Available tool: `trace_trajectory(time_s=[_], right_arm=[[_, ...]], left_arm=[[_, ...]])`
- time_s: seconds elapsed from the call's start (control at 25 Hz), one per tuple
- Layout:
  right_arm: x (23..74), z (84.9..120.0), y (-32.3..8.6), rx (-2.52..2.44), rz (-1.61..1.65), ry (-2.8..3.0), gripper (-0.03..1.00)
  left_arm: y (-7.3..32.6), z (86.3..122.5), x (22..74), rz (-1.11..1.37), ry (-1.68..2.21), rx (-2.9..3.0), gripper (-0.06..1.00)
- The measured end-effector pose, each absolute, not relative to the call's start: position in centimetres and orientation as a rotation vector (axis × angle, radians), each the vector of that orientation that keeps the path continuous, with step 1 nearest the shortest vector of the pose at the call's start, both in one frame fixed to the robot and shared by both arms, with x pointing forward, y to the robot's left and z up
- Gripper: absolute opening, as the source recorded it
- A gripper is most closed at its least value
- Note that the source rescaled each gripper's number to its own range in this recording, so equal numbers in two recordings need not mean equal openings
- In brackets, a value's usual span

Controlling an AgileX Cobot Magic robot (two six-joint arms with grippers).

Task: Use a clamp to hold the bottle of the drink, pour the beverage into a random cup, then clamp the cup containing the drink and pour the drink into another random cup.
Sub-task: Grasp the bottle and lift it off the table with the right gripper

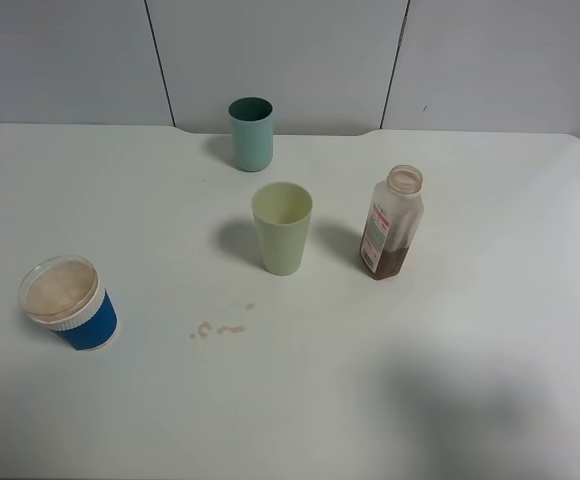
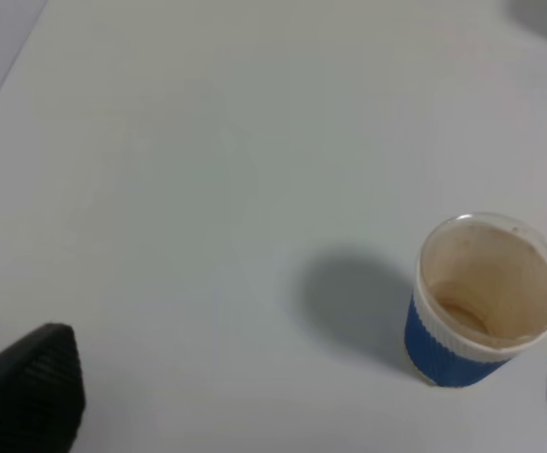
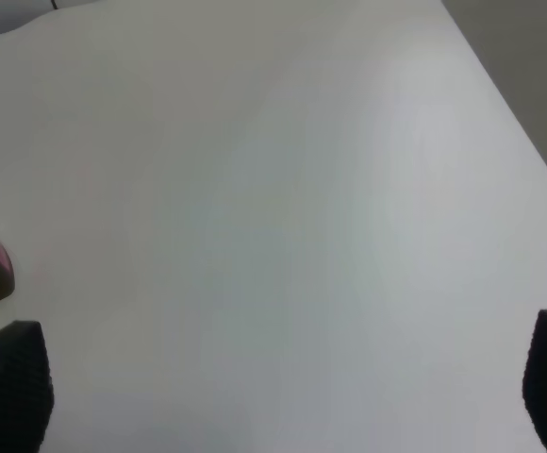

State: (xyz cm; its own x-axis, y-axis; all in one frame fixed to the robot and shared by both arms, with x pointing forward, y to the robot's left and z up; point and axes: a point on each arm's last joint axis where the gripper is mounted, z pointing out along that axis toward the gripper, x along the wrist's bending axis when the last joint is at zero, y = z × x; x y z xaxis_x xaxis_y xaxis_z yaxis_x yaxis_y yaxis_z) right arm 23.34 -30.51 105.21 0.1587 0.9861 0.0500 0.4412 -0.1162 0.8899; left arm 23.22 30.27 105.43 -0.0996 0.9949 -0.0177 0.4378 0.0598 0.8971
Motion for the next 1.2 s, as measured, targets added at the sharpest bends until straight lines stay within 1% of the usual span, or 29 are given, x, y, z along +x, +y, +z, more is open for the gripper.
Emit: trace_trajectory(time_s=[0.64, 0.72, 0.88, 1.2], right_arm=[[23.3, 105.2, -30.5, 1.671, 0.906, 1.389, 1.0], [23.3, 105.6, -30.5, 1.647, 0.921, 1.376, 1.0], [23.4, 107.8, -30.4, 1.568, 0.983, 1.323, 1.0], [27.4, 109.6, -30.5, 1.464, 0.929, 1.4, 1.0]], left_arm=[[30.3, 105.4, 23.2, 0.997, 1.631, 1.459, 1.0], [30.3, 105.4, 23.2, 0.997, 1.631, 1.459, 1.0], [30.3, 105.4, 23.2, 0.997, 1.631, 1.459, 1.0], [30.3, 105.4, 23.2, 0.997, 1.631, 1.459, 1.0]])
